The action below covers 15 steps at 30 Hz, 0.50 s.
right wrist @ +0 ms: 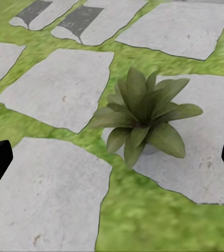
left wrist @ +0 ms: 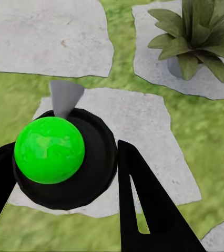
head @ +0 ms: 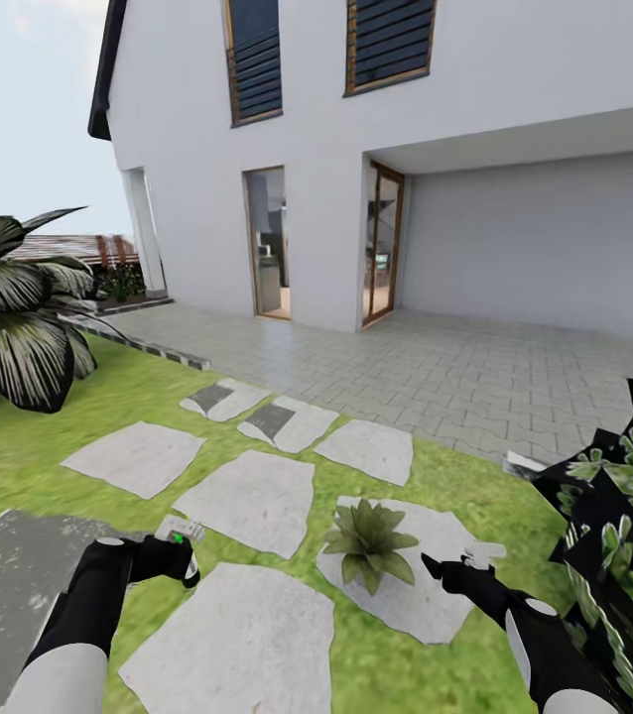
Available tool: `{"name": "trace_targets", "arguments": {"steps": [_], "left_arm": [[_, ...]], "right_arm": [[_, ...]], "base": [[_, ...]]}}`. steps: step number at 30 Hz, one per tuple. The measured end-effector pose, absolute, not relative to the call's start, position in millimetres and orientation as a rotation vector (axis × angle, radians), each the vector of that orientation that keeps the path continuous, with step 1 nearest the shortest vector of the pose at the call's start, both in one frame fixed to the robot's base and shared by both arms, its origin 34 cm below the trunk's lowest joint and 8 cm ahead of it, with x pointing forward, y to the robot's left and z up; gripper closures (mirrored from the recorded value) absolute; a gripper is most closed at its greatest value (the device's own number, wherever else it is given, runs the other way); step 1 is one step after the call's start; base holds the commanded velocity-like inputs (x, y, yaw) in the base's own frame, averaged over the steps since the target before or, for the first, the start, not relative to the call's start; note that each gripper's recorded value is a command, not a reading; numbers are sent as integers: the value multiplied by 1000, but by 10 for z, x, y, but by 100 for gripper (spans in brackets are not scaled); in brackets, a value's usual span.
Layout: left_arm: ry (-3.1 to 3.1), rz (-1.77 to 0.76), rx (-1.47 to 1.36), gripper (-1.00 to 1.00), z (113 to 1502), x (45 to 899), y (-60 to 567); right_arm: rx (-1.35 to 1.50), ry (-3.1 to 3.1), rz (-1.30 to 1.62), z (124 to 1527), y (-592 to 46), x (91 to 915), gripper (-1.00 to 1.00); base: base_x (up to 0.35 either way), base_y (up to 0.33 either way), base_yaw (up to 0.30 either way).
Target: Pick up the pesticide atomizer in the garden and spray insectifuge to fully cover both potted plants in the garden.
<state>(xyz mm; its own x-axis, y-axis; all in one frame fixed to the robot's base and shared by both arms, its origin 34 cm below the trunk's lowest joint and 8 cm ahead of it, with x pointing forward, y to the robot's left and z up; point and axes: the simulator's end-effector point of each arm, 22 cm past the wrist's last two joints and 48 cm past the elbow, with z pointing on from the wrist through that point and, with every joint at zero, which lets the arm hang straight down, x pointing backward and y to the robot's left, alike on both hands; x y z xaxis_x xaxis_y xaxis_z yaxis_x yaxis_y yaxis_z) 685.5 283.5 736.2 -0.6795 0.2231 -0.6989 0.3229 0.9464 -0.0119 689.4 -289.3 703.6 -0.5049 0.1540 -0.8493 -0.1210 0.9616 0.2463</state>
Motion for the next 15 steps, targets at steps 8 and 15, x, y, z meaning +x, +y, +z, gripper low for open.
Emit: {"name": "trace_targets", "arguments": {"steps": [8, 15], "left_arm": [[2337, -171, 382, 100, 7397, 6856, 2836], [2334, -170, 382, 100, 7417, 6858, 2837]], "right_arm": [[22, 2067, 336, 7076, -2890, 6900, -100], [22, 2063, 335, 7096, -2891, 6904, -100]], "base": [[338, 0, -209], [338, 0, -95]]}}
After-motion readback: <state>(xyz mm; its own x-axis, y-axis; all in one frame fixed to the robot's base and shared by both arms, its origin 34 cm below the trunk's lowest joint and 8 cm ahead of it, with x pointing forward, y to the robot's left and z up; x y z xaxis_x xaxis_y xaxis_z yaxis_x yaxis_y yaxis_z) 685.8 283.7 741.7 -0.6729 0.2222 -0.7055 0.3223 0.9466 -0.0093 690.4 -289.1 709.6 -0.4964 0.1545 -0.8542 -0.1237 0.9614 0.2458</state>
